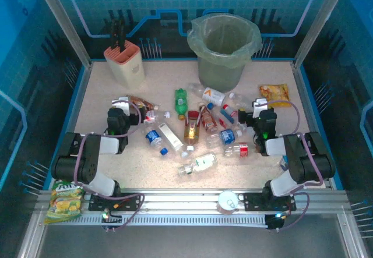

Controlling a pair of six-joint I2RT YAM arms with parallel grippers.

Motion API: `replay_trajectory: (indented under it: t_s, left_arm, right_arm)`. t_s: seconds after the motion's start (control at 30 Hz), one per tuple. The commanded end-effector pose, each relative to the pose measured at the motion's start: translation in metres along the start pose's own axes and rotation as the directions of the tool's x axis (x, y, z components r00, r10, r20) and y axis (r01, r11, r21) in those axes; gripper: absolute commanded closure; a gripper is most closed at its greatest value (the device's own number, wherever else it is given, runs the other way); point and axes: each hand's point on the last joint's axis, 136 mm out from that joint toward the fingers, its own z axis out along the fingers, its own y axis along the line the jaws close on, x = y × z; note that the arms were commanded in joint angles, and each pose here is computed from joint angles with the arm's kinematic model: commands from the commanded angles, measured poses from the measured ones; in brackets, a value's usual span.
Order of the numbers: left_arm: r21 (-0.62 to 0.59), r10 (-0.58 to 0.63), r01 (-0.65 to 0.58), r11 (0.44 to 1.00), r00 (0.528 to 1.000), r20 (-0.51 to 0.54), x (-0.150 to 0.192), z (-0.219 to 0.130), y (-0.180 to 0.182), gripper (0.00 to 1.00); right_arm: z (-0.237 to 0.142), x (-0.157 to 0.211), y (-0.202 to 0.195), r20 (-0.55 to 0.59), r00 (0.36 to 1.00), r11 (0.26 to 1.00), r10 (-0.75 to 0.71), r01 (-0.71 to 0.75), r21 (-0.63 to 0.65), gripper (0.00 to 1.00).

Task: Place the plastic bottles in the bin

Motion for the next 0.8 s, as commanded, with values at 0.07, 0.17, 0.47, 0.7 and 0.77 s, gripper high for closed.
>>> replay_trajectory:
  t_s: [0.07, 0.17, 0.47, 0.7, 0.77]
  left_arm:
    - [0.013, -0.004, 0.003, 1.000, 1.000, 0.018, -0.0019, -0.0006, -0.0022, 0.01]
    - [0.014, -0.004, 0.003, 1.000, 1.000, 0.018, -0.0019, -0.0004, -0.0025, 0.01]
    - [0.015, -0.006, 0.006, 1.000, 1.000, 0.015, -0.0020, -0.0001, -0.0020, 0.01]
    - [0.027, -0.017, 0.017, 1.000, 1.000, 0.009, -0.0020, 0.0004, -0.0009, 0.01]
    - [0.025, -0.016, 0.016, 1.000, 1.000, 0.015, -0.0032, 0.0002, -0.0009, 0.01]
  right_arm:
    - [0.0013, -0.0113, -0.0022, 0.037, 0.999, 1.000, -0.006, 0.005, 0.015, 0.00]
    - [0.0013, -0.0115, -0.0021, 0.037, 0.999, 1.000, -0.006, 0.005, 0.015, 0.00]
    - [0.0018, -0.0107, -0.0017, 0.032, 0.999, 1.000, 0.001, -0.001, 0.004, 0.00]
    - [0.0023, -0.0112, -0.0024, 0.030, 1.000, 1.000, 0.005, -0.005, 0.002, 0.00]
    - [0.0017, -0.0109, -0.0016, 0.034, 0.999, 1.000, 0.006, -0.005, -0.003, 0.00]
